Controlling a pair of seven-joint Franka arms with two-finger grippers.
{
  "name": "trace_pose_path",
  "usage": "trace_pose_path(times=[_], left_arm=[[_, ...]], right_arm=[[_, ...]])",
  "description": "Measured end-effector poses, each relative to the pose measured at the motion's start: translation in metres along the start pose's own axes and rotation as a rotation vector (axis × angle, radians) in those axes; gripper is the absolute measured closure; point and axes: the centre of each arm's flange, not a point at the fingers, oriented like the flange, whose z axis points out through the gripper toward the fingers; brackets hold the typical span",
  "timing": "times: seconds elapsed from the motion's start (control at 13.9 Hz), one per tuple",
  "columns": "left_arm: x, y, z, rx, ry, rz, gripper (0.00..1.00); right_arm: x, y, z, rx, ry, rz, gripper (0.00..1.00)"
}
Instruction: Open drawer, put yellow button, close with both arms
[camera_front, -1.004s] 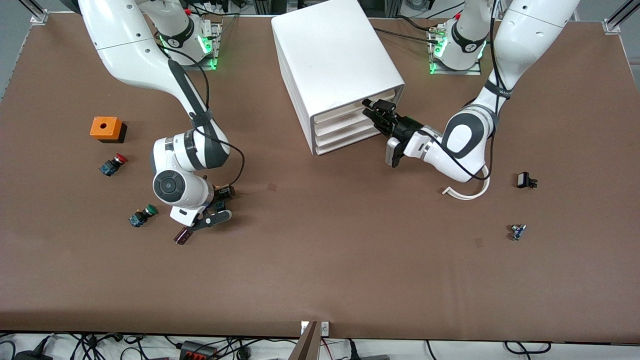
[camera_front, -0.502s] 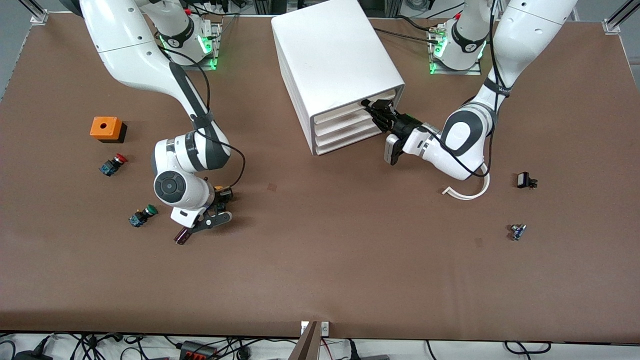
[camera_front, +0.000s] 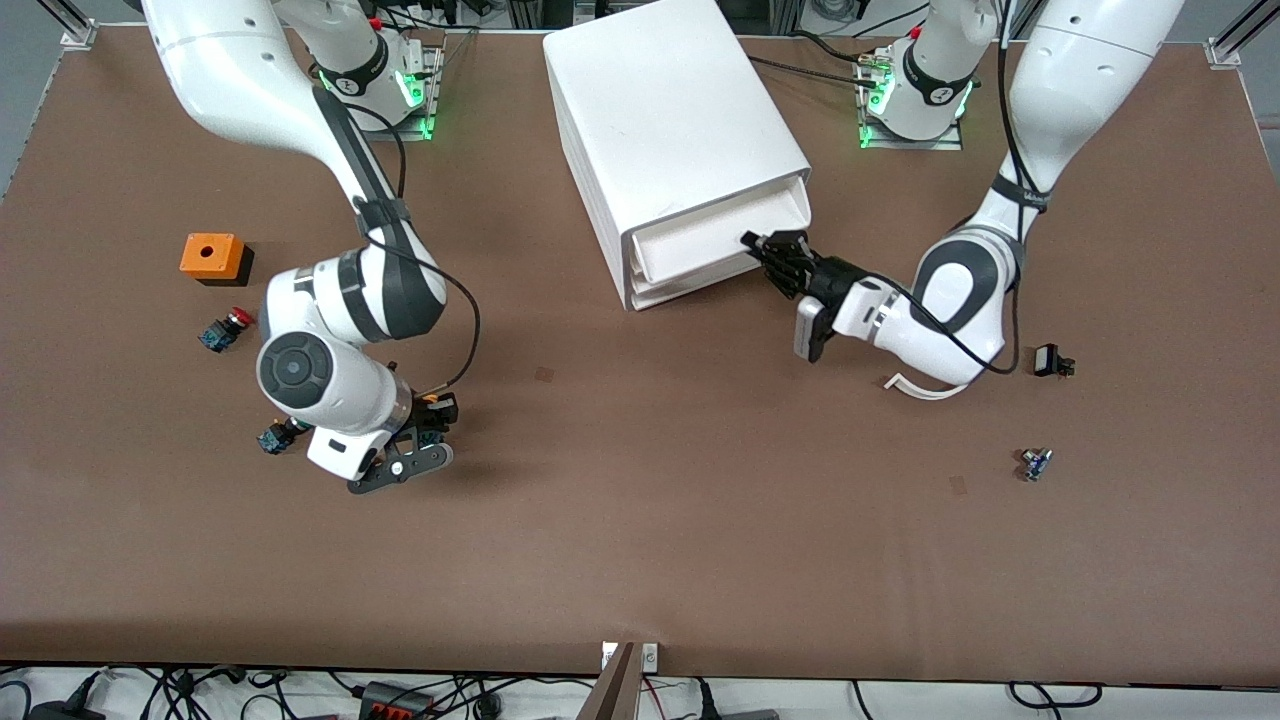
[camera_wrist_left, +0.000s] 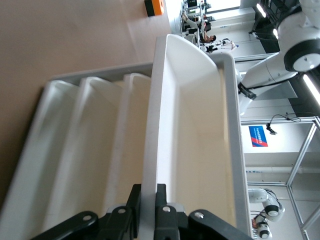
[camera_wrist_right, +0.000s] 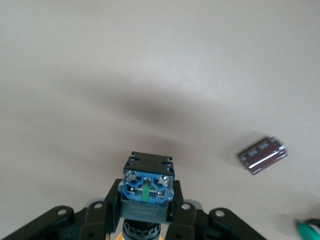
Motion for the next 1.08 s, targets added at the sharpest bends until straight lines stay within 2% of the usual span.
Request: trace_pose_path(times=[0.22,0.43,0.57,0.79,0.93,1.08], left_arm=[[0.012,-0.016,-0.036,0.000,0.047,0.012,0.85],[0.020,-0.021,-0.053,0.004,0.063,0.026,0.86],[0.020,-0.024,-0.059,0.025,0.071,0.025,0.71],[0.015,-0.027,-0.078,0.037,0.090,-0.008,0.41],[0.018,-0.015,-0.093,0.029,0.095,-0.096,0.21],[0.028,0.012,-0.113,0.081,0.074,-0.219,0.01]], right_arm=[[0.012,-0.047,-0.070,0.000,0.052,-0.066,0.59],[0.014,-0.098,-0.110,0.004,0.099,-0.136,0.59],[0.007,-0.141,-0.130,0.010,0.124,-0.186,0.59],[-0.010,-0.231,-0.149,0.029,0.156,-0.209,0.59],[-0.023,-0.278,-0.157,0.040,0.172,-0.239,0.59],[-0.032,-0.307,-0.166,0.051,0.190,-0.248,0.59]])
